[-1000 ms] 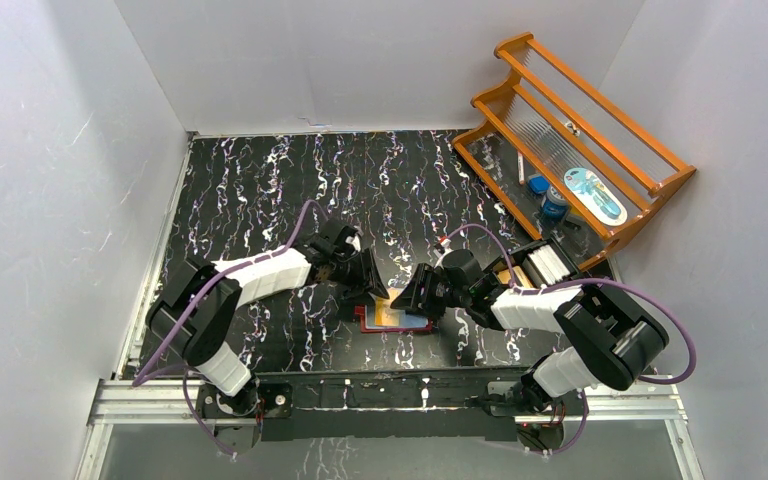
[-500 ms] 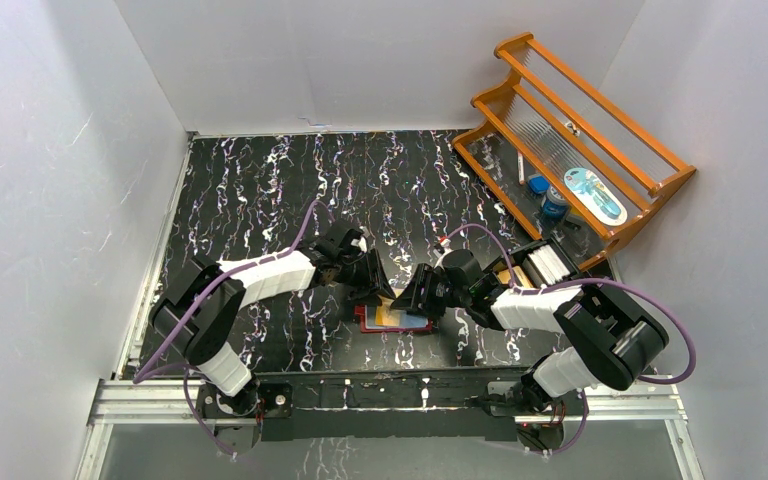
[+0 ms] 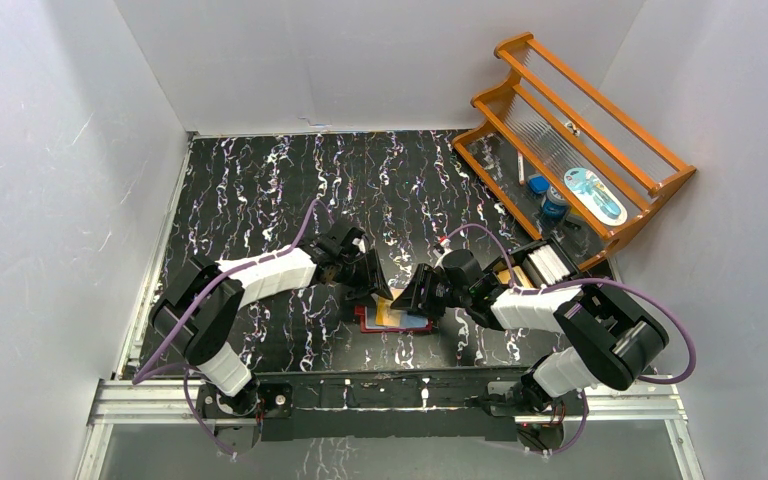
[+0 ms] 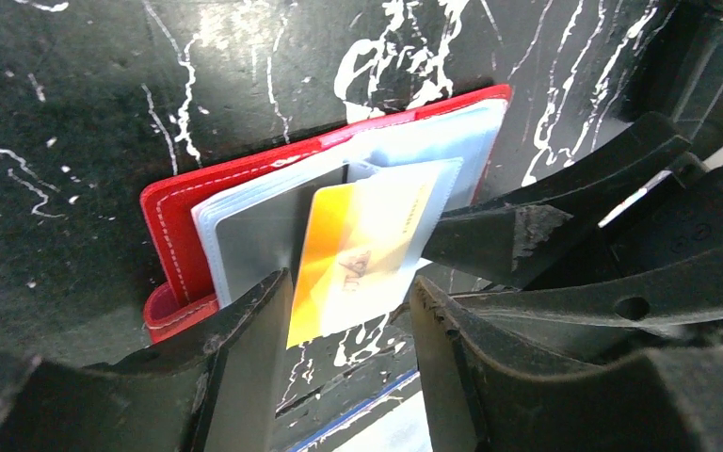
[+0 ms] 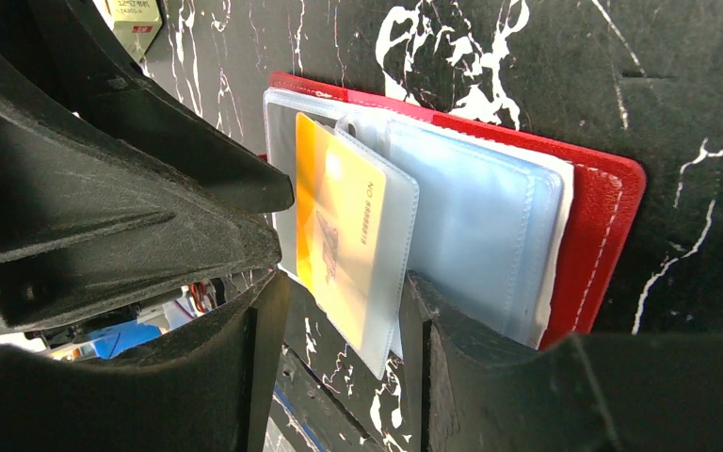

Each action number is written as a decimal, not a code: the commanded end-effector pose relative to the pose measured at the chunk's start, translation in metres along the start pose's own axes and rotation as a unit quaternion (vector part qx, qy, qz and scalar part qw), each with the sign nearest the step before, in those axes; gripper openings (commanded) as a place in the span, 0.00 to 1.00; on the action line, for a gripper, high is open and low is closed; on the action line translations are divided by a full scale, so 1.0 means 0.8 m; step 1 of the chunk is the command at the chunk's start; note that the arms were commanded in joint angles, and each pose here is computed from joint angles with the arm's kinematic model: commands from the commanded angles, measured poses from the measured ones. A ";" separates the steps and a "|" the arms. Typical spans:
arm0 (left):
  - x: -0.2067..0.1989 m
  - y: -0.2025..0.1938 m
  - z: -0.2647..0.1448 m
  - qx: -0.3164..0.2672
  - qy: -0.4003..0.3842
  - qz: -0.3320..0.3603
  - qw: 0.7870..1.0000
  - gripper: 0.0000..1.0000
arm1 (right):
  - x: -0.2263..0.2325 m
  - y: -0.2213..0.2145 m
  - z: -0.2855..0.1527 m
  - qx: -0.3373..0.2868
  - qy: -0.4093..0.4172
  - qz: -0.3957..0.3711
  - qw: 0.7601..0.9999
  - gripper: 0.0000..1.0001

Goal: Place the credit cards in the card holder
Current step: Adjust the credit card in the card slot, then flip the card slot onto the card holder, then move the card holder to the center of the board.

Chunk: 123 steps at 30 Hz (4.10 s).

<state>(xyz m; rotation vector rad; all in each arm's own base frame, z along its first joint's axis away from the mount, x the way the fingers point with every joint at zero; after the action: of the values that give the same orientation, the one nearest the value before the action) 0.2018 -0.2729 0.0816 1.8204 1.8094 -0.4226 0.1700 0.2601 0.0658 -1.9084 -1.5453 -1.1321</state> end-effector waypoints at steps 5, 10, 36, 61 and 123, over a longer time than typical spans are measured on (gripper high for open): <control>-0.005 0.001 -0.005 0.005 0.008 0.011 1.000 0.49 | 0.012 0.010 0.001 -0.014 0.019 -0.015 1.000 0.54; -0.010 0.002 -0.003 0.005 -0.007 0.009 1.000 0.47 | 0.013 0.011 0.002 -0.013 0.019 -0.015 1.000 0.54; -0.023 -0.018 0.005 0.022 -0.032 -0.003 0.999 0.43 | 0.035 0.013 -0.009 -0.019 0.056 -0.012 0.998 0.51; -0.035 -0.018 -0.003 0.025 -0.062 -0.013 0.998 0.46 | 0.064 0.018 -0.019 -0.030 0.107 -0.011 0.994 0.50; -0.005 -0.043 -0.046 0.035 -0.105 0.092 0.990 0.43 | -0.041 0.205 -0.258 -0.062 -0.564 -0.470 0.676 0.56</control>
<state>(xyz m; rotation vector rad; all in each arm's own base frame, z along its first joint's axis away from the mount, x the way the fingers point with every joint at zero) 0.1640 -0.2583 0.0872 1.9067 1.5630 -0.6161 0.2582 0.0682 0.1808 -1.9148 -3.3709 -0.3777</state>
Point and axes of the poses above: each gripper's point midway between its finger pads, its own z axis out along the fingers, its own x axis along the line the jaws close on, y = z × x, the point moved 4 cm from there along -z, back along the fingers, and after that the axes turned 7 degrees about z, right-handed, at the moved point
